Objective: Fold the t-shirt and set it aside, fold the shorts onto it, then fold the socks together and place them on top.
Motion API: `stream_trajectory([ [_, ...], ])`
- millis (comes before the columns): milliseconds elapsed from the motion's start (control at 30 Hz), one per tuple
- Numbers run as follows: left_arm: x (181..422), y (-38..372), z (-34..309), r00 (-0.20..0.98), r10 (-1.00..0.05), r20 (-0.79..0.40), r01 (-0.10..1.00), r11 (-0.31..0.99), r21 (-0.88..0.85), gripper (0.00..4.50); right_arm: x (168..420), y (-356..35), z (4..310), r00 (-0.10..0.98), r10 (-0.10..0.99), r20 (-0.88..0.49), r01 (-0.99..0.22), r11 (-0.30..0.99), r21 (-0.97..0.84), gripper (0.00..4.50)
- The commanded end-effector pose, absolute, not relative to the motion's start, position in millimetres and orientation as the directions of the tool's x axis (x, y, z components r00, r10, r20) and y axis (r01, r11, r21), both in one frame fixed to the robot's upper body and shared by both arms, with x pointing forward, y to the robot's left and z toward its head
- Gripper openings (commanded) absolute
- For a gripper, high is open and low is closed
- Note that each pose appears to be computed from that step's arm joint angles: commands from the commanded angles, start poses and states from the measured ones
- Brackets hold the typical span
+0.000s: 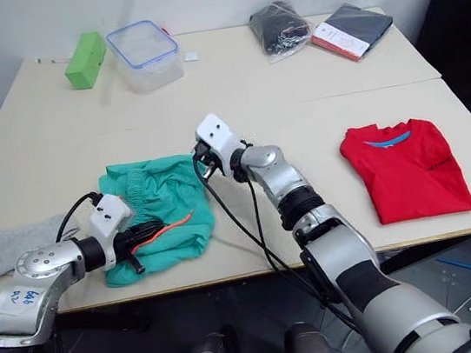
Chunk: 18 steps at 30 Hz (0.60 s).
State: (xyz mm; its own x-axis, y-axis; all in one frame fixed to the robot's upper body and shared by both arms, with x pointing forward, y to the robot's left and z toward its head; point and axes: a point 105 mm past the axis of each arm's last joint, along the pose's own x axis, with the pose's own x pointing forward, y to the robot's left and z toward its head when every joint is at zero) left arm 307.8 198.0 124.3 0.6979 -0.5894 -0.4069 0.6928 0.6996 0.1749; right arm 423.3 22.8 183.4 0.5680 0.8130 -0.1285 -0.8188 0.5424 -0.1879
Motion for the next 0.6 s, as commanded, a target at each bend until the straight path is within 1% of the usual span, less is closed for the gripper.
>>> stream_trajectory([
  [33, 307, 193, 167, 0.698, -0.662, -0.272, 0.714, 0.673, 0.193, 0.0, 402, 4, 201, 0.454, 0.884, -0.115, -0.89, 0.455, -0.021, 0.03],
  [67, 308, 194, 172, 0.698, -0.668, -0.259, 0.715, 0.671, 0.197, 0.0, 395, -1, 199, 0.427, 0.894, -0.139, -0.9, 0.435, 0.034, 0.03],
  [100, 308, 195, 178, 0.694, -0.679, -0.24, 0.719, 0.667, 0.194, 0.0, 387, -8, 193, 0.398, 0.901, -0.171, -0.901, 0.419, 0.114, 0.19],
  [167, 307, 196, 183, 0.679, -0.7, -0.223, 0.734, 0.655, 0.18, 0.0, 374, -14, 184, 0.347, 0.912, -0.219, -0.894, 0.392, 0.216, 0.58],
  [267, 299, 195, 188, 0.641, -0.737, -0.213, 0.767, 0.619, 0.168, 0.56, 361, -14, 167, 0.291, 0.912, -0.288, -0.879, 0.374, 0.296, 1.61],
  [367, 292, 196, 192, 0.616, -0.758, -0.215, 0.788, 0.595, 0.16, 1.49, 357, -9, 152, 0.262, 0.908, -0.328, -0.852, 0.377, 0.363, 2.65],
  [400, 290, 197, 193, 0.612, -0.76, -0.216, 0.79, 0.591, 0.16, 1.84, 358, -5, 149, 0.258, 0.91, -0.325, -0.843, 0.376, 0.384, 3.07],
  [533, 284, 205, 197, 0.625, -0.748, -0.222, 0.78, 0.6, 0.177, 3.12, 362, 17, 138, 0.253, 0.92, -0.298, -0.811, 0.37, 0.454, 4.48],
  [600, 282, 211, 200, 0.641, -0.735, -0.221, 0.768, 0.613, 0.188, 3.71, 361, 31, 134, 0.244, 0.926, -0.289, -0.799, 0.361, 0.481, 4.5],
])
